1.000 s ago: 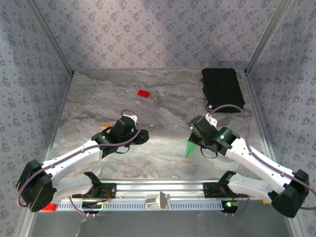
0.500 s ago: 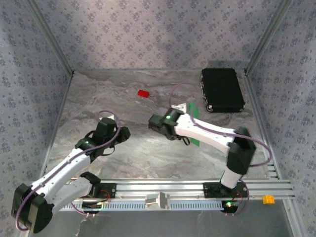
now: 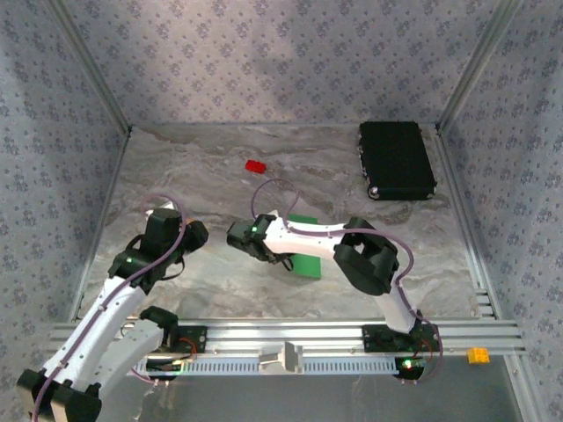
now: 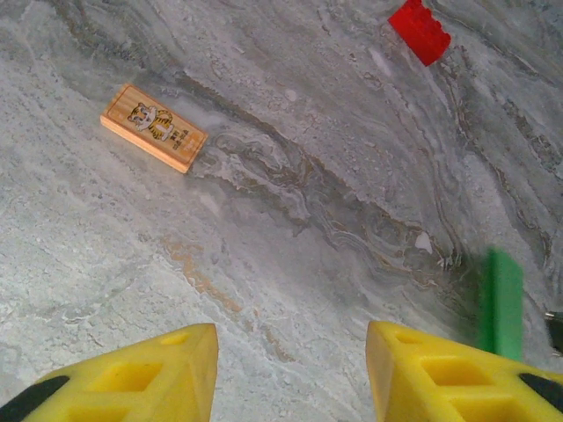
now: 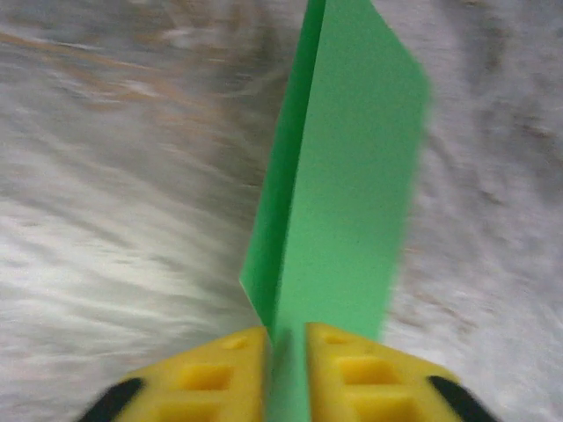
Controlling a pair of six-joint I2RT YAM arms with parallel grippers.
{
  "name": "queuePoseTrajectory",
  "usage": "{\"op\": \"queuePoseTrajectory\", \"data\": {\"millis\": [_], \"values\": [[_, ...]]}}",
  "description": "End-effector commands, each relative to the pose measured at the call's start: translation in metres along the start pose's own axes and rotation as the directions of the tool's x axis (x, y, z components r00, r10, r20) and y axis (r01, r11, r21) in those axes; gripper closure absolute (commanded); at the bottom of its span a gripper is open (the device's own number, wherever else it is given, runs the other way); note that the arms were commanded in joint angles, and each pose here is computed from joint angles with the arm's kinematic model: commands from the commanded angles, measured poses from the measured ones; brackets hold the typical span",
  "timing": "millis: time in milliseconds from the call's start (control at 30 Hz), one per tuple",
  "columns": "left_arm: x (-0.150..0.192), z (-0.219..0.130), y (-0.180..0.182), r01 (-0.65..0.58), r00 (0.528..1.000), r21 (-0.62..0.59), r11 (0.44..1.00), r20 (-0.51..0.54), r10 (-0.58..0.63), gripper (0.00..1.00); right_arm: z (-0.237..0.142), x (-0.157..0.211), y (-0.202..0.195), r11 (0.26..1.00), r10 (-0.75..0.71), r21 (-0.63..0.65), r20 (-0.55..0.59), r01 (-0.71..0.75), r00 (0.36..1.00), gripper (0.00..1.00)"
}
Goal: Fold a paper plane with a square sheet of paper (pick it up from the middle)
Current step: Turn over the paper at the center of the table.
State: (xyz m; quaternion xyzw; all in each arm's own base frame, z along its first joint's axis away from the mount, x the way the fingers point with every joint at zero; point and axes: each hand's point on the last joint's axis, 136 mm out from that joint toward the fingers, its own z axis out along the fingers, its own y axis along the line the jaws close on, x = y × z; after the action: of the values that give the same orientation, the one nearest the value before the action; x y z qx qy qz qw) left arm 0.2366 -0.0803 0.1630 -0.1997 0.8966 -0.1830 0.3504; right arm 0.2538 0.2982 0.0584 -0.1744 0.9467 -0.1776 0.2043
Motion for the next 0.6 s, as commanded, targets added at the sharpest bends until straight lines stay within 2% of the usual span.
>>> {"op": "queuePoseTrajectory", "data": {"millis": [0,100,167,267,400,567], "values": [[0.006,0.0,-0.004,0.0,0.999,0.038,0.999,-0.034,0.001,0.51,-0.024,-0.018,0.018,0.966,0.048,-0.256,0.02,-0.042,0.999,0.66],[0.018,0.012,-0.023,0.034,0.996,0.154,0.987,-0.088,-0.021,0.5,-0.047,-0.023,0.002,0.907,0.154,-0.403,0.048,-0.122,0.987,0.56],[0.027,0.021,-0.038,0.063,0.989,0.223,0.973,-0.144,-0.031,0.51,-0.051,-0.02,-0.015,0.845,0.246,-0.498,0.032,-0.198,0.969,0.56],[0.041,0.037,-0.057,0.073,0.971,0.281,0.957,-0.239,-0.003,0.55,-0.033,-0.007,-0.042,0.722,0.4,-0.6,-0.046,-0.346,0.915,0.63],[0.066,0.051,-0.081,0.02,0.934,0.302,0.953,-0.346,0.09,0.61,-0.012,0.01,-0.061,0.527,0.523,-0.71,-0.163,-0.467,0.837,0.76],[0.093,0.07,-0.108,0.037,0.899,0.343,0.939,-0.421,0.119,0.62,0.006,0.02,-0.07,0.42,0.564,-0.738,-0.243,-0.528,0.789,0.9]]}}
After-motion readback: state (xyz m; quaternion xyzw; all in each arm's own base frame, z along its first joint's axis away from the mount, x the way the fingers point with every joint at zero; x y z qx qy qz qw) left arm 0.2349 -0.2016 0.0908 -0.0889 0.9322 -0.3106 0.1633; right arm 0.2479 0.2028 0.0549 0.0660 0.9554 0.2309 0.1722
